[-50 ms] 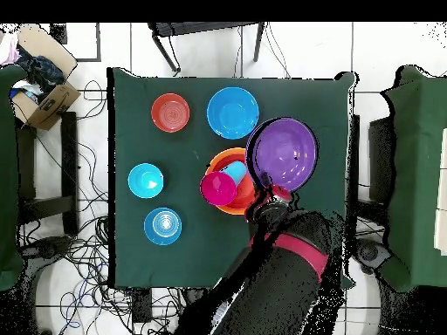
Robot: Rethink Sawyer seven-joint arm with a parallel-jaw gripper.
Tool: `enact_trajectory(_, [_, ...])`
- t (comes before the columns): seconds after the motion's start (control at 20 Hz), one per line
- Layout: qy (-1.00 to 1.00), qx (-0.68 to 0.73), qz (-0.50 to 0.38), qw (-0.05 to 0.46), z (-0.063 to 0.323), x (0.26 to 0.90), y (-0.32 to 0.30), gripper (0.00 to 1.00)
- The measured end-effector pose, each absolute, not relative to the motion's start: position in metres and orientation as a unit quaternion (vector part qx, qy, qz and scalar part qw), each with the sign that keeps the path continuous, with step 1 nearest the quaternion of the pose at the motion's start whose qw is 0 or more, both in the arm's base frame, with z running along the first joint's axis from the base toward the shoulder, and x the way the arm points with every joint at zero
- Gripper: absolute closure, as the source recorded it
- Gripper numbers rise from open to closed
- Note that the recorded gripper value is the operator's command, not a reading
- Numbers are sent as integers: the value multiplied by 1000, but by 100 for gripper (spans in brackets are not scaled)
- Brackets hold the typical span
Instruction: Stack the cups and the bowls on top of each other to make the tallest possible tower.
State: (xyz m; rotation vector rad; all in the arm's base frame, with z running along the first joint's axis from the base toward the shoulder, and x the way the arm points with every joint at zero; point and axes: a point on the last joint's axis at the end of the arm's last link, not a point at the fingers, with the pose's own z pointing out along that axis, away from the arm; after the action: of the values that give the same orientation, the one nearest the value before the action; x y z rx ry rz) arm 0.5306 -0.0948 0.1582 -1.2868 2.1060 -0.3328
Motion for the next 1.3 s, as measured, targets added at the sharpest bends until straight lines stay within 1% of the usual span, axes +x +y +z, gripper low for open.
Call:
enact_trajectory(0.25, [824, -438, -120, 339, 147, 530, -87, 100])
enact_trajectory(0.75, [848, -382, -110, 352, 124, 532, -66, 100])
enact_trajectory(1.0, [844, -391, -102, 353, 121, 534, -50, 100])
enact_trajectory(1.3, [830, -422, -72, 358, 119, 537, -13, 100])
